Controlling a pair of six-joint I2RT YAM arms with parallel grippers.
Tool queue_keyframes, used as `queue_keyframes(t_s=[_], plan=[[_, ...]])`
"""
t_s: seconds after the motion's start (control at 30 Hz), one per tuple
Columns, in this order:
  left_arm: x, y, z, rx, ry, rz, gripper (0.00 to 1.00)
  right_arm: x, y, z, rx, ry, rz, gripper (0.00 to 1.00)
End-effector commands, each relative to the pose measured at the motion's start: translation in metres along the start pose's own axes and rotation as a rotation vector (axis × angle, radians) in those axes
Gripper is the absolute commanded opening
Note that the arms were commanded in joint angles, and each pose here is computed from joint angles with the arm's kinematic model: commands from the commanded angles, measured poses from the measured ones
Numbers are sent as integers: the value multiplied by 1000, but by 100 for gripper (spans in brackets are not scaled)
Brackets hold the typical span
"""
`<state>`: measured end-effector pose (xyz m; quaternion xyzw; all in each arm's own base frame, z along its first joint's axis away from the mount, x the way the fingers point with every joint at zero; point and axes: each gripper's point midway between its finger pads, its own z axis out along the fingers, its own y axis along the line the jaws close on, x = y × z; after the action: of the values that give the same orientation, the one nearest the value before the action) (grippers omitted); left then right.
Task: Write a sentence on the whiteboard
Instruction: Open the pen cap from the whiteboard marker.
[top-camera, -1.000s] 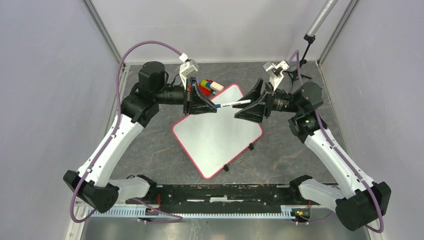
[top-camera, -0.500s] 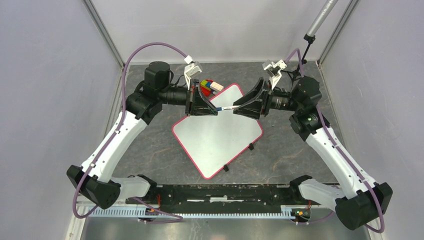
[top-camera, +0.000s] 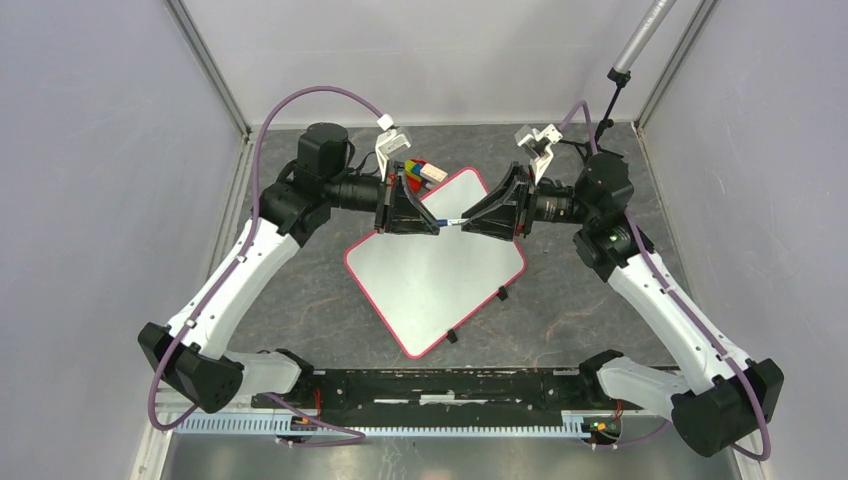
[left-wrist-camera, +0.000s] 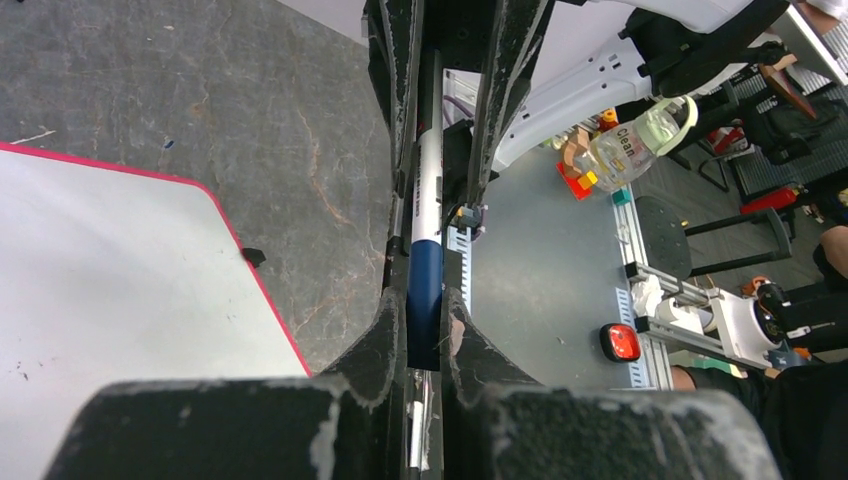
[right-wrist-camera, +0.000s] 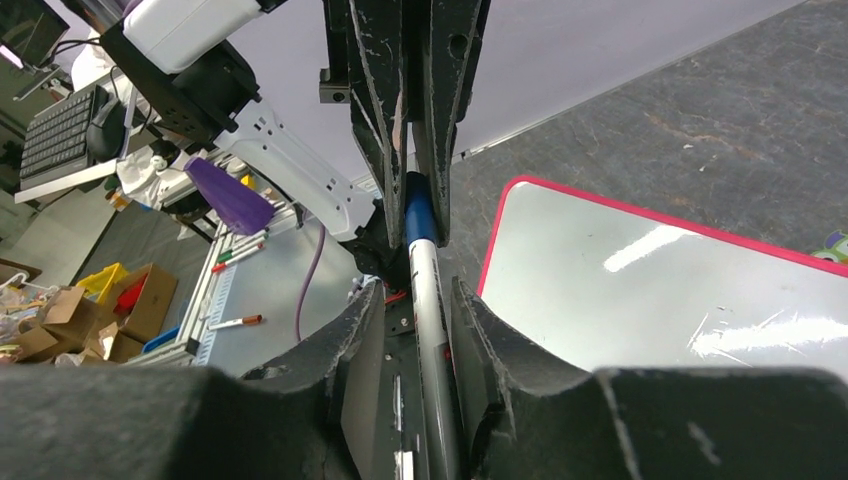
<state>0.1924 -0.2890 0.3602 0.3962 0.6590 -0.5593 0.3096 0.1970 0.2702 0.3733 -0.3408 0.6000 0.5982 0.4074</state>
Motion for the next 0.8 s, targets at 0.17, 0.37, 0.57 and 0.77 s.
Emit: queue_keyframes(t_s=[0.17, 0.37, 0.57, 0.77], plan=[[-8, 1, 3, -8, -8, -12, 2, 3, 17, 5, -69, 38, -63, 27], [-6, -1, 4, 4, 1, -10, 2, 2, 18, 6, -79, 41, -68, 18], [-5, 0, 1, -19, 3, 10, 2, 1, 19, 5, -79, 43, -84, 0], [-2, 9, -16, -71, -1, 10, 2, -12, 2, -9, -12, 30, -108, 0]])
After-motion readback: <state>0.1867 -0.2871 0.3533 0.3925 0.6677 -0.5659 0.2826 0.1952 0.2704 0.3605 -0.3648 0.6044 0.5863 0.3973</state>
